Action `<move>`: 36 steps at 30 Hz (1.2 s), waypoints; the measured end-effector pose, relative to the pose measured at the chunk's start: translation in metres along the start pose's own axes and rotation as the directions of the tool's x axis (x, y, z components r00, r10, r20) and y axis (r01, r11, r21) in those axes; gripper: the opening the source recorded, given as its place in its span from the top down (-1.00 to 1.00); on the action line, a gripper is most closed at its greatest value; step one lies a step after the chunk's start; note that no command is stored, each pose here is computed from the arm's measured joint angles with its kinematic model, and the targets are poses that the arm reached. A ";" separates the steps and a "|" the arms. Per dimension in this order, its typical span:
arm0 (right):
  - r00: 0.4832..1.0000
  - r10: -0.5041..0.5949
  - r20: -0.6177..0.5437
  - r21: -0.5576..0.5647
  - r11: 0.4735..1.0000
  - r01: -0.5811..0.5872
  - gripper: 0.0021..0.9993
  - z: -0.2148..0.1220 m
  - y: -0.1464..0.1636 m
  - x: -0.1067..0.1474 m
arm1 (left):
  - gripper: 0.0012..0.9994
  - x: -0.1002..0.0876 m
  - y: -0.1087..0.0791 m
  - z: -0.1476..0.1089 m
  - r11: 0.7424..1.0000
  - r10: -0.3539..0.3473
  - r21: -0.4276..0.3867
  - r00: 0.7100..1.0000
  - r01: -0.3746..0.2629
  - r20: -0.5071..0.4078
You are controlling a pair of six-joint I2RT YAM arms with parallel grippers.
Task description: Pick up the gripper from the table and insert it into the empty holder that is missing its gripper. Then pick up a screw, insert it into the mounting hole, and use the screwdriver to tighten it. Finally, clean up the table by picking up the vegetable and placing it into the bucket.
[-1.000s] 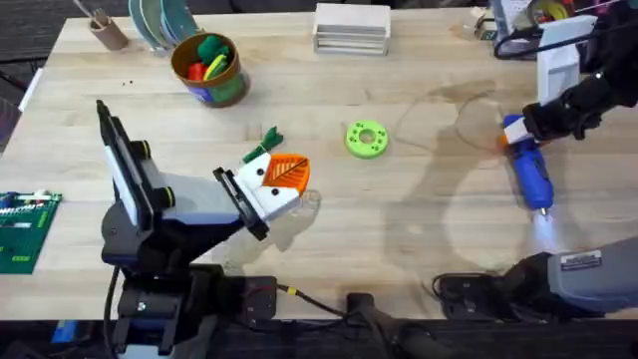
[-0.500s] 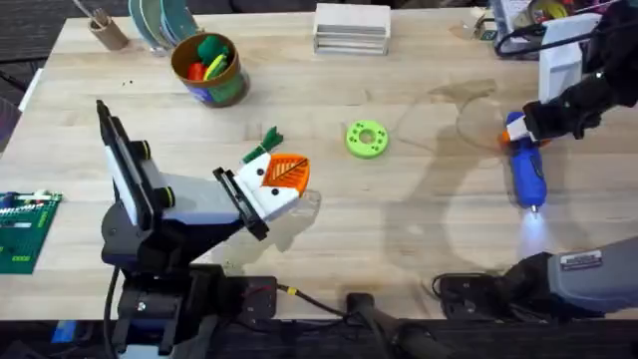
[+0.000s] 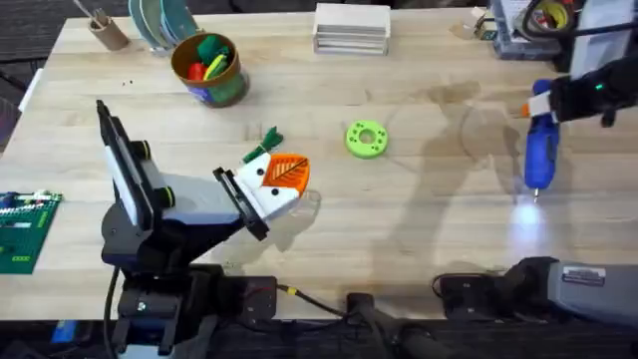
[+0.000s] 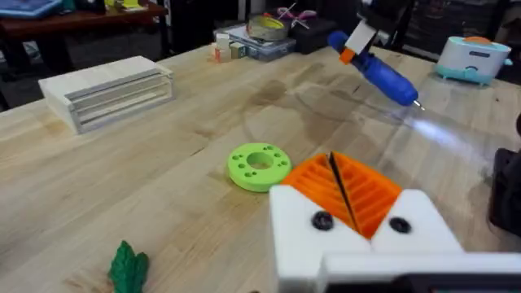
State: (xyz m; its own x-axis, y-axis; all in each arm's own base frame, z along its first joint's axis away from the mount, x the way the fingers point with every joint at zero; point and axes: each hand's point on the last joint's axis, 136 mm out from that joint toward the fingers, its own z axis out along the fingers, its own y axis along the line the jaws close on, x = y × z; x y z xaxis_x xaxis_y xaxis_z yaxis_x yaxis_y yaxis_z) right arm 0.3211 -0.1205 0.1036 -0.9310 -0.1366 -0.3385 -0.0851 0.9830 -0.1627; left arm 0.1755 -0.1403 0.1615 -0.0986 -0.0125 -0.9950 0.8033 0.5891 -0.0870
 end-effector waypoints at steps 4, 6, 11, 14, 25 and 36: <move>0.994 0.023 0.103 0.047 0.998 -0.028 0.94 -0.028 -0.007 -0.015 | 0.99 0.000 0.000 0.000 1.000 0.000 0.000 1.000 0.000 0.000; 0.986 0.042 0.164 0.067 0.996 -0.054 0.94 -0.043 -0.010 -0.023 | 0.99 0.000 0.000 0.000 1.000 0.000 0.000 1.000 0.000 0.000; 0.937 0.107 0.332 0.089 0.986 -0.144 0.94 -0.081 -0.017 -0.046 | 0.99 0.000 0.000 0.000 1.000 0.000 0.000 1.000 0.000 0.000; 0.882 0.149 0.447 0.053 0.980 -0.192 0.94 -0.106 -0.016 -0.063 | 0.99 0.000 0.000 0.000 1.000 0.000 0.000 1.000 0.000 0.000; 0.698 0.163 0.698 -0.175 0.983 -0.055 0.94 -0.174 0.063 -0.124 | 0.99 0.000 0.000 0.000 1.000 0.000 0.000 1.000 0.000 0.000; 0.543 0.188 0.818 -0.367 0.898 0.243 0.94 -0.205 0.200 -0.141 | 0.99 0.000 0.000 0.000 1.000 0.000 0.000 1.000 0.000 0.000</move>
State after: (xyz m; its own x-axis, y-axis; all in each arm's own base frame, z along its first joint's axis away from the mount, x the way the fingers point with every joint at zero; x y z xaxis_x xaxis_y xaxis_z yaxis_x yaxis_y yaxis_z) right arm 0.3631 0.1204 0.3084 -0.2310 0.0104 -0.9729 -0.4329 0.8944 0.1123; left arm 0.1756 -0.1403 0.1615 -0.0988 -0.0127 -0.9950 0.8031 0.5894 -0.0873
